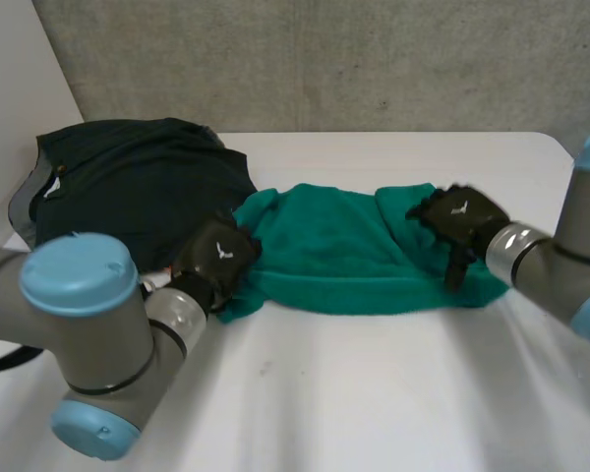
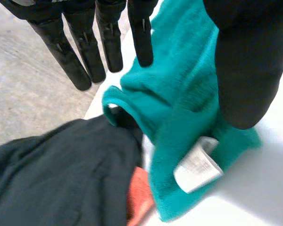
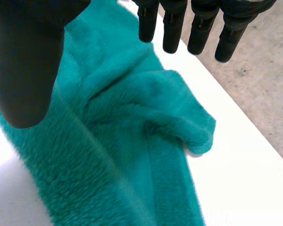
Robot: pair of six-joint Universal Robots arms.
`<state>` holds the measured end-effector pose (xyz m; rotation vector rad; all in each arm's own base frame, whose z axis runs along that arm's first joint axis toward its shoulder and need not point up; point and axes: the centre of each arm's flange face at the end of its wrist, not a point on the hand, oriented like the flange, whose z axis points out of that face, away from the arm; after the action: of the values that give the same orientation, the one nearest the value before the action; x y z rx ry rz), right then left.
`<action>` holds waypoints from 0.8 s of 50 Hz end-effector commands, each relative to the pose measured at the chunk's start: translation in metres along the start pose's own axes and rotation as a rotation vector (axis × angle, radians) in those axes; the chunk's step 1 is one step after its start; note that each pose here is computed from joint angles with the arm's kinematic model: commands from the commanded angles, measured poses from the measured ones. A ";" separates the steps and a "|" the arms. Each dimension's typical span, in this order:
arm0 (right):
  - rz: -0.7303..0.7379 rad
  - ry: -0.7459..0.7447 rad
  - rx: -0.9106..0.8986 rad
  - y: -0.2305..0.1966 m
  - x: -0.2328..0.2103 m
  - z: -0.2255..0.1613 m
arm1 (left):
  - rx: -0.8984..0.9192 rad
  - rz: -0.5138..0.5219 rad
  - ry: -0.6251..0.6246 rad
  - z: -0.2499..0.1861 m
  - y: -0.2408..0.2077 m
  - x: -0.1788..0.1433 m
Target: Fold the laundry.
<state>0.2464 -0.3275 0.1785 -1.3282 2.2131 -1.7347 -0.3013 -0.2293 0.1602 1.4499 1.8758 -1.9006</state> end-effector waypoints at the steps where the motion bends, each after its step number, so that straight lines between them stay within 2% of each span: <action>1: 0.072 0.083 0.045 -0.043 0.043 -0.023 | 0.055 -0.189 -0.105 -0.018 -0.048 -0.047; 4: 0.097 0.092 0.026 -0.045 0.054 -0.026 | 0.038 -0.294 -0.136 -0.019 -0.052 -0.060; 5: 0.109 0.091 -0.002 -0.042 0.061 -0.027 | 0.016 -0.358 -0.149 -0.018 -0.052 -0.067; 9: 0.117 0.067 -0.095 -0.027 0.073 -0.024 | -0.084 -0.481 -0.142 -0.011 -0.041 -0.073; 16: 0.025 -0.050 -0.225 0.011 0.068 -0.016 | -0.338 -0.605 -0.097 0.015 0.000 -0.079; 21: -0.038 -0.106 -0.214 0.036 0.062 -0.006 | -0.470 -0.636 -0.015 0.023 0.022 -0.068; 27: -0.048 -0.078 -0.178 0.057 0.060 0.007 | -0.454 -0.643 0.053 0.036 0.034 -0.053; 34: -0.022 -0.026 -0.119 0.066 0.060 0.015 | -0.434 -0.609 0.030 0.044 0.040 -0.050; 40: 0.038 0.017 -0.070 0.058 0.066 0.008 | -0.399 -0.598 0.025 0.049 0.037 -0.047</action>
<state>0.1767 -0.3757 0.1475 -1.3769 2.3272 -1.6155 -0.2730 -0.3004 0.1528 0.8450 2.7518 -1.4864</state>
